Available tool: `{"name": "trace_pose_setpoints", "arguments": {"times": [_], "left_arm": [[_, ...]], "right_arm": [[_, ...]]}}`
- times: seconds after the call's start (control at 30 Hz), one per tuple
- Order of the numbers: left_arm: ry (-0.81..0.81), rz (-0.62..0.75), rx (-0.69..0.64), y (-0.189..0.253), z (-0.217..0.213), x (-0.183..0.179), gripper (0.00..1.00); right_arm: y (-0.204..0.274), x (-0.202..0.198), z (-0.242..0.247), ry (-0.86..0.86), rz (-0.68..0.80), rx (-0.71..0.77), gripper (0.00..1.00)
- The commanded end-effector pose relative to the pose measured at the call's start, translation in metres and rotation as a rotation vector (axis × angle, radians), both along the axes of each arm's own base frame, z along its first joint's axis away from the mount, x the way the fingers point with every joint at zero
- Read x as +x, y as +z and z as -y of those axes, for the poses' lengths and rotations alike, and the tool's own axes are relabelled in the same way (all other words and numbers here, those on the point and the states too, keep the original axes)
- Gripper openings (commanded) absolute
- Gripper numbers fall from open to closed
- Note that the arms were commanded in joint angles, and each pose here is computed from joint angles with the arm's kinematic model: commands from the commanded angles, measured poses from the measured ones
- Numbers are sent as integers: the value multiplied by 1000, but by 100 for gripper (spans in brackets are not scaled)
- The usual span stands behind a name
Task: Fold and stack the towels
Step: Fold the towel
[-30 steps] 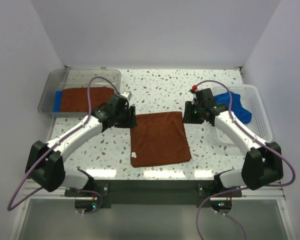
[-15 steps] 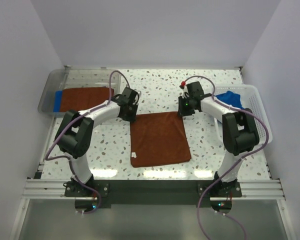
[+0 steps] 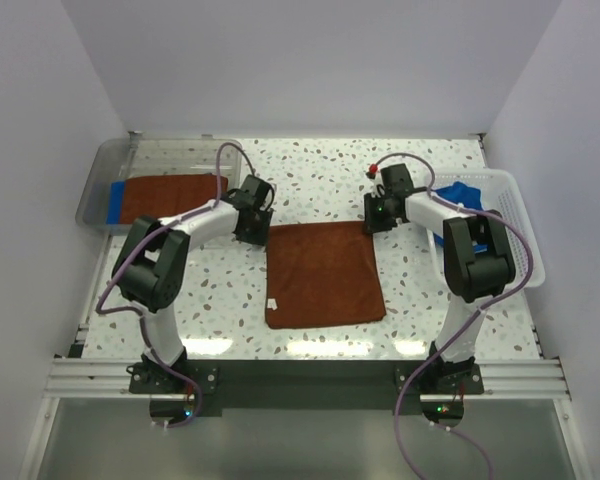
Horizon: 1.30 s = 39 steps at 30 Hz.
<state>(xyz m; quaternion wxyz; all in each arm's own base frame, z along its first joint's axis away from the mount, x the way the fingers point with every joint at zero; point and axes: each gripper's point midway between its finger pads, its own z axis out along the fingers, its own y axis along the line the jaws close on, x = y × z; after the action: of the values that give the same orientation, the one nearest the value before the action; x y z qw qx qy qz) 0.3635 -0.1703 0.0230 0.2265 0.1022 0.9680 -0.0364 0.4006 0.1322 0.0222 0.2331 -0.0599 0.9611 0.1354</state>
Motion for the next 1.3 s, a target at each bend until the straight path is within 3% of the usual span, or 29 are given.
{"name": "trace_pose_setpoints", "arguments": {"times": [0.0, 0.13, 0.2, 0.3, 0.37, 0.57, 0.8, 1.27], "left_arm": [[-32, 114, -21, 45, 3, 19, 42], [-135, 219, -18, 80, 11, 40, 59], [-210, 219, 7, 78, 13, 45, 68], [-303, 215, 14, 74, 20, 55, 74], [-396, 205, -12, 75, 30, 57, 74], [-593, 171, -65, 61, 47, 62, 71], [-727, 83, -93, 32, 55, 63, 63], [-768, -15, -108, -2, 51, 58, 50]], "right_arm": [[48, 16, 8, 66, 129, -46, 27], [64, 14, 13, 197, 135, -115, 37], [68, 18, 15, 277, 151, -152, 40], [61, 17, 17, 380, 115, -186, 44], [58, 18, 12, 461, 102, -176, 53], [52, 23, 1, 633, 92, -157, 56], [36, 30, -1, 758, 43, -157, 51], [1, 26, 3, 835, -54, -159, 43]]}}
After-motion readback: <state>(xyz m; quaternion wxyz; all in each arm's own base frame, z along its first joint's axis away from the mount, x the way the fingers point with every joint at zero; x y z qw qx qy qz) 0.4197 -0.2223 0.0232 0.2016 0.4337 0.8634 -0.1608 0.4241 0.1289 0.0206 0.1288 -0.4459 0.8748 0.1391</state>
